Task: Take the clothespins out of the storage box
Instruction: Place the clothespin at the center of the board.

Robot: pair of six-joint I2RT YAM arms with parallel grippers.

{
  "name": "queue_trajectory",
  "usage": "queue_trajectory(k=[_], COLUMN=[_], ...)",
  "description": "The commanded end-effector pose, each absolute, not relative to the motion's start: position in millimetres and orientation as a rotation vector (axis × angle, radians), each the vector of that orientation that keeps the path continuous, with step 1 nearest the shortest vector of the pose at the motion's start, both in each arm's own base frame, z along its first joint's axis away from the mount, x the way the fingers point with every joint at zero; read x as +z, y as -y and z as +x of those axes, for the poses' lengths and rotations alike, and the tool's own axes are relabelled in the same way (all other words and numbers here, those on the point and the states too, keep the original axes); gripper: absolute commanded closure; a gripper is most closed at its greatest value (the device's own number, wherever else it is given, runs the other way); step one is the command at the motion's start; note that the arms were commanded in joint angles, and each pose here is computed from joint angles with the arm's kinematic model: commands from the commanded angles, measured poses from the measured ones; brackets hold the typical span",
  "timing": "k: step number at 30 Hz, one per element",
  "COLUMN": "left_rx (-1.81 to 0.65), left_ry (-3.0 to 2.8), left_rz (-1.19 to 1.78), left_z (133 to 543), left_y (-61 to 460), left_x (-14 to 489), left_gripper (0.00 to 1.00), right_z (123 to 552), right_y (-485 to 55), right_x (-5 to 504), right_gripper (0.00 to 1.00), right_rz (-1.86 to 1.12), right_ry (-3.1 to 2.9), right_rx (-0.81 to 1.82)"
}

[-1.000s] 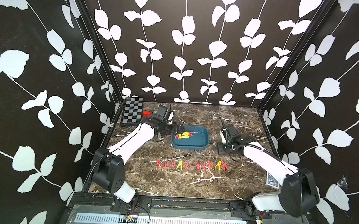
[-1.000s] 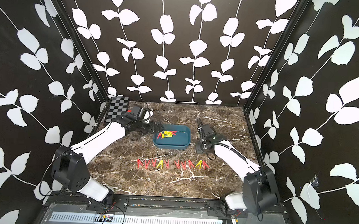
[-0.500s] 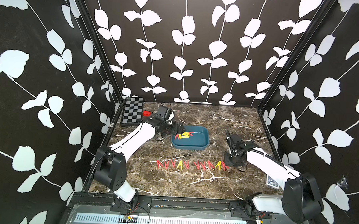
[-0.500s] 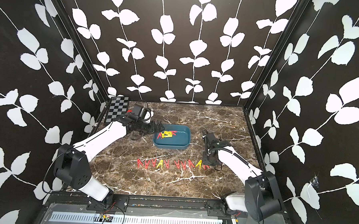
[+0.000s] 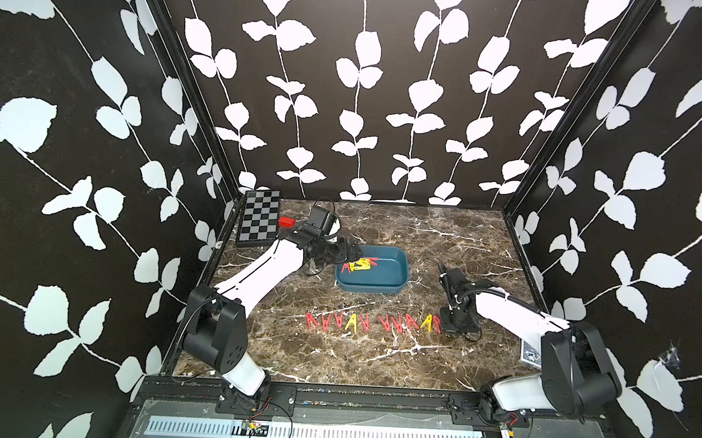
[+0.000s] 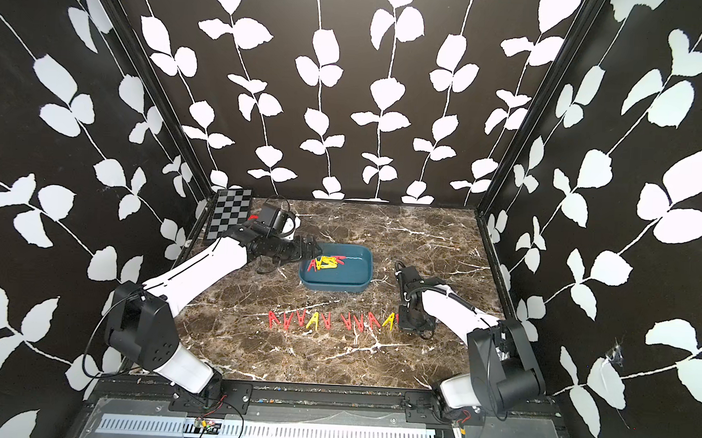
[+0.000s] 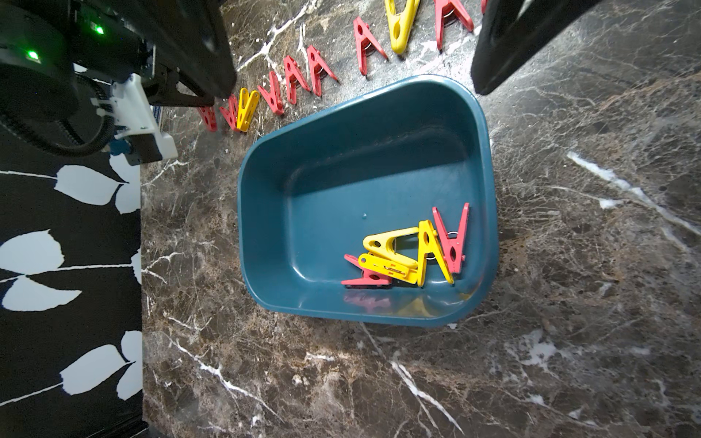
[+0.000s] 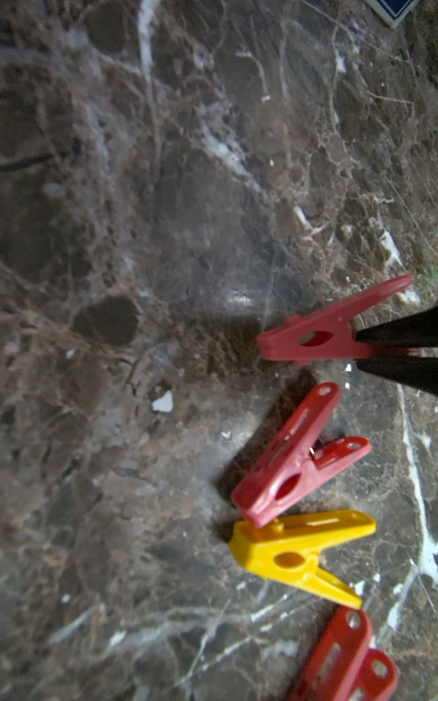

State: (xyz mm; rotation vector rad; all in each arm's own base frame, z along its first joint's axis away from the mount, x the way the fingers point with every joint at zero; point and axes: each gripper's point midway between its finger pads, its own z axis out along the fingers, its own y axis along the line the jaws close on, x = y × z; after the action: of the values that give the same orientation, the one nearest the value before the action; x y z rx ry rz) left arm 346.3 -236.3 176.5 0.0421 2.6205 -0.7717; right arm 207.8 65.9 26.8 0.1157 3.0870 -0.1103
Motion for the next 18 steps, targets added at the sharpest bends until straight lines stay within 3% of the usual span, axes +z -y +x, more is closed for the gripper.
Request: queue_trajectory(k=[1, 10, 18], left_rx=[-0.792, -0.761, -0.69], left_ry=[-2.593, -2.603, -2.606], left_rz=[0.061, 0.059, 0.055], left_z=[346.1, 344.2, 348.4], left_y=[239.6, 235.6, 230.2], left_x=[187.6, 186.6, 185.0], left_gripper=[0.01, 0.01, 0.01], right_z=[205.8, 206.1, 226.7], right_y=[-60.0, -59.1, -67.1], right_x=[21.2, 22.3, 65.0], right_gripper=[1.0, 0.79, 0.56], right_rz=[0.14, 0.147, 0.119], right_ry=[-3.108, -3.112, -2.977], right_rx=[-0.152, -0.154, -0.059])
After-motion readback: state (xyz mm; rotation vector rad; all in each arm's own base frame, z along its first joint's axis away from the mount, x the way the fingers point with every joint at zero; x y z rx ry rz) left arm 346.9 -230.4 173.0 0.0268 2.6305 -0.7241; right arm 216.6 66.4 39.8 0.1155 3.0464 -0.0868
